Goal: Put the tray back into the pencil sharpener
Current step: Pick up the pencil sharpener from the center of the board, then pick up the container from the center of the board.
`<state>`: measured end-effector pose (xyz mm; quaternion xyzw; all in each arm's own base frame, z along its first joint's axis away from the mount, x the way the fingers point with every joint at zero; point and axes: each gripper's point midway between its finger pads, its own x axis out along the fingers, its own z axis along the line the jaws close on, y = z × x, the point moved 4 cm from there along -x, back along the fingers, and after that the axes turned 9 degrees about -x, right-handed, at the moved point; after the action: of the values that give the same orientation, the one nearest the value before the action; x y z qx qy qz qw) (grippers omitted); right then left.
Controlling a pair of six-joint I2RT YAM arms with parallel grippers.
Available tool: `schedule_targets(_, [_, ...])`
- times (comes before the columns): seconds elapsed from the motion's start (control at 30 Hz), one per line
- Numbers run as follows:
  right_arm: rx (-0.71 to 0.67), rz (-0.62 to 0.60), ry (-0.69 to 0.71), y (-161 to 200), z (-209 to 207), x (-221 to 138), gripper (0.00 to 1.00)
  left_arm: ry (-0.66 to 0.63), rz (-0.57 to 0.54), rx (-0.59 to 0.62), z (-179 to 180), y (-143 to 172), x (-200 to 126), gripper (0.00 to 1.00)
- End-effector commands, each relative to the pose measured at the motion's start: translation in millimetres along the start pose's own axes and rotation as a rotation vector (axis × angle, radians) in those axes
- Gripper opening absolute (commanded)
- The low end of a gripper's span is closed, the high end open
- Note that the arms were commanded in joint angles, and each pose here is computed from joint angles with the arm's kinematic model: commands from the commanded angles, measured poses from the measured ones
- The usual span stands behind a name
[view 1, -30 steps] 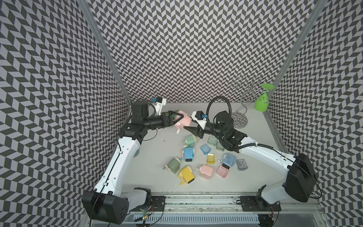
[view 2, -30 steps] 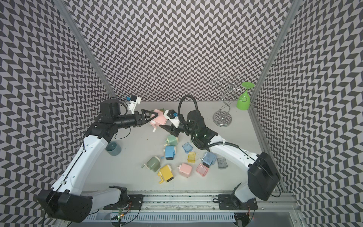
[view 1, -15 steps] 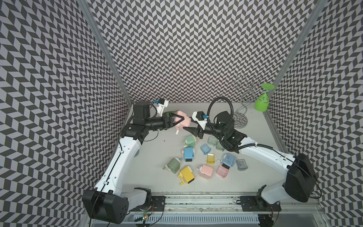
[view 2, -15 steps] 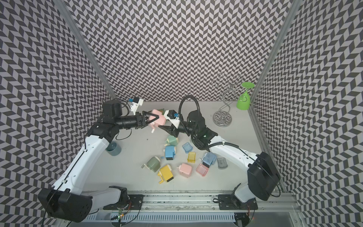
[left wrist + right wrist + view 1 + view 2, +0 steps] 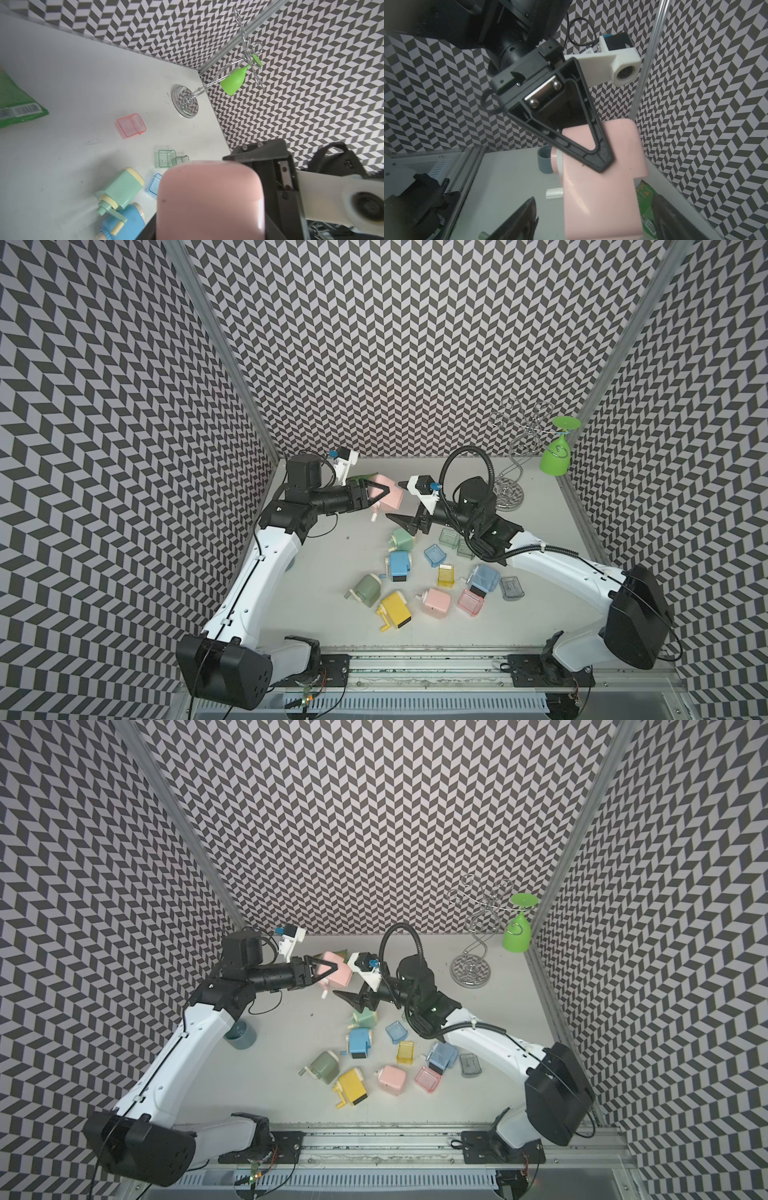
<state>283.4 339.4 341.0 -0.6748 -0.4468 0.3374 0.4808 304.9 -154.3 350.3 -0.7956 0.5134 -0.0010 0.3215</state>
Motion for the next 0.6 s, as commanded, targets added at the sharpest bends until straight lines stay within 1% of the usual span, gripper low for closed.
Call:
schedule_targets(0.0, [0.054, -0.047, 0.129, -15, -20, -24, 0.93, -0.101, -0.165, 0.229, 10, -26, 0, 0.19])
schedule_targets(0.03, [0.093, -0.034, 0.166, -10, -25, -30, 0.93, -0.130, -0.195, 0.266, 16, -29, 1, 0.17])
schedule_targets(0.07, [0.150, -0.013, 0.211, 0, -31, -37, 0.92, -0.145, -0.227, 0.335, 20, -32, 2, 0.14])
schedule_targets(0.13, [0.272, 0.037, 0.308, 22, -44, -50, 0.89, -0.151, -0.262, 0.484, 24, -34, 7, 0.05])
schedule_targets(0.17, [0.338, 0.080, 0.360, 36, -51, -56, 0.86, -0.144, -0.266, 0.583, 25, -32, 11, 0.01])
schedule_targets(0.2, [0.396, 0.135, 0.427, 50, -58, -61, 0.82, -0.126, -0.252, 0.691, 25, -28, 16, 0.00])
schedule_targets(0.23, [0.443, 0.190, 0.499, 64, -64, -65, 0.79, -0.114, -0.235, 0.772, 26, -25, 20, 0.00])
schedule_targets(0.3, [0.535, 0.314, 0.660, 93, -78, -74, 0.77, -0.125, -0.184, 0.915, 35, -22, 32, 0.00])
schedule_targets(0.33, [0.569, 0.357, 0.685, 103, -81, -76, 0.76, -0.136, -0.159, 0.950, 42, -22, 37, 0.00])
schedule_targets(0.43, [0.702, 0.451, 0.694, 132, -91, -75, 0.73, -0.158, -0.077, 1.053, 61, -21, 55, 0.01])
schedule_targets(0.5, [0.798, 0.500, 0.666, 148, -97, -69, 0.69, -0.154, -0.015, 1.122, 74, -18, 69, 0.02])
schedule_targets(0.57, [0.858, 0.540, 0.619, 160, -103, -61, 0.65, -0.138, 0.043, 1.174, 86, -15, 82, 0.04])
